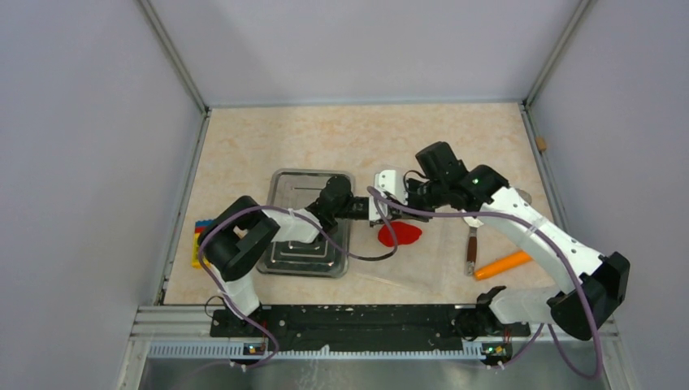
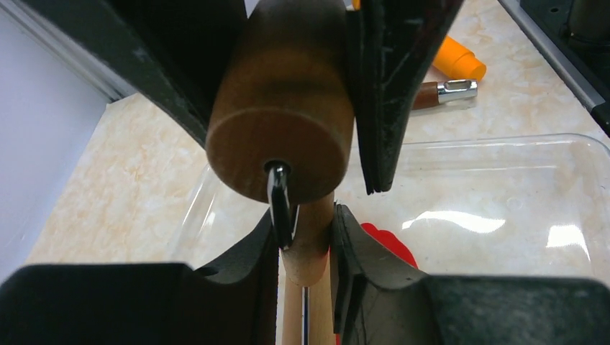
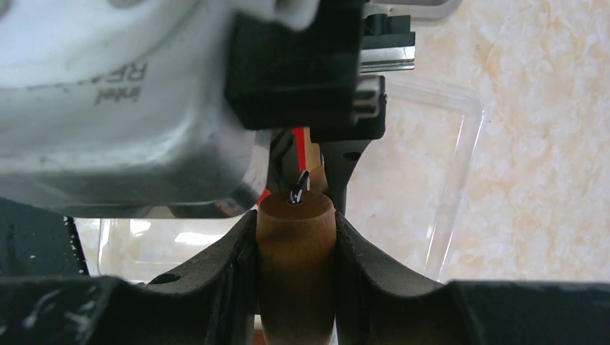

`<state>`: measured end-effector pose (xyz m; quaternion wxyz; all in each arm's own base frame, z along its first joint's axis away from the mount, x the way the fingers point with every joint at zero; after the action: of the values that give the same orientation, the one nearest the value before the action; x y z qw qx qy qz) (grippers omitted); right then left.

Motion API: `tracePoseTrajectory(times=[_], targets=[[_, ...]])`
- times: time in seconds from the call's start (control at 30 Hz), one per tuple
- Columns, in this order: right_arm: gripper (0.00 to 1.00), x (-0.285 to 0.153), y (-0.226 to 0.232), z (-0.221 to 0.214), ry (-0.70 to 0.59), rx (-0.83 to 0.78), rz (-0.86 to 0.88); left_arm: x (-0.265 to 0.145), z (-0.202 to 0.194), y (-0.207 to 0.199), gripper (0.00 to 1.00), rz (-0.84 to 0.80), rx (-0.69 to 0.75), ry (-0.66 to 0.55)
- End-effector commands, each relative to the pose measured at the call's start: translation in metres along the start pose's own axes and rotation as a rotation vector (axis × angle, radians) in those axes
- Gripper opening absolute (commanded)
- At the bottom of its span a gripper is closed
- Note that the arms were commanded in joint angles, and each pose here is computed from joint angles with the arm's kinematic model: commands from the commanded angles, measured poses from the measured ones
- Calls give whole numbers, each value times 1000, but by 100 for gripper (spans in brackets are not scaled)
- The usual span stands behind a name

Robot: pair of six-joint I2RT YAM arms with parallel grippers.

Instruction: Roll out the dumpling wrappers from the dough

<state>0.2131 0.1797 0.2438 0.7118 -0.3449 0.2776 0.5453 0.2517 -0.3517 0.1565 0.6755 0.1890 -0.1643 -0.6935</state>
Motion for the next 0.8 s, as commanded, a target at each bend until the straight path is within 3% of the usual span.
tracePoseTrajectory(times=[0.0, 0.27, 0.5, 0.77], targets=[[0, -14, 0, 17, -137, -38, -71, 7, 13, 5, 0, 44, 31, -63], [0, 5, 8, 3, -104, -32, -4, -7, -5, -18, 0, 105, -76, -12], [0, 27, 3, -3, -70, -54, 22, -15, -36, -14, 0, 297, -212, 118], [0, 43, -1, -6, -45, -38, 36, -12, -49, -18, 0, 300, -263, 136]])
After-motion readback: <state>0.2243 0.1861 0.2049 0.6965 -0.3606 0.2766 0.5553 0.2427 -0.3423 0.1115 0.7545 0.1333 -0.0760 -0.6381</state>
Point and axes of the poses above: each gripper's point midway between its finger pads, its own x axis out along the fingers, its own y axis along the line the jaws close on, z = x × y, the point moved 6 cm from there along -x, back along the fingers, and after that the axes turned 6 degrees about x, right-handed, at the moved point
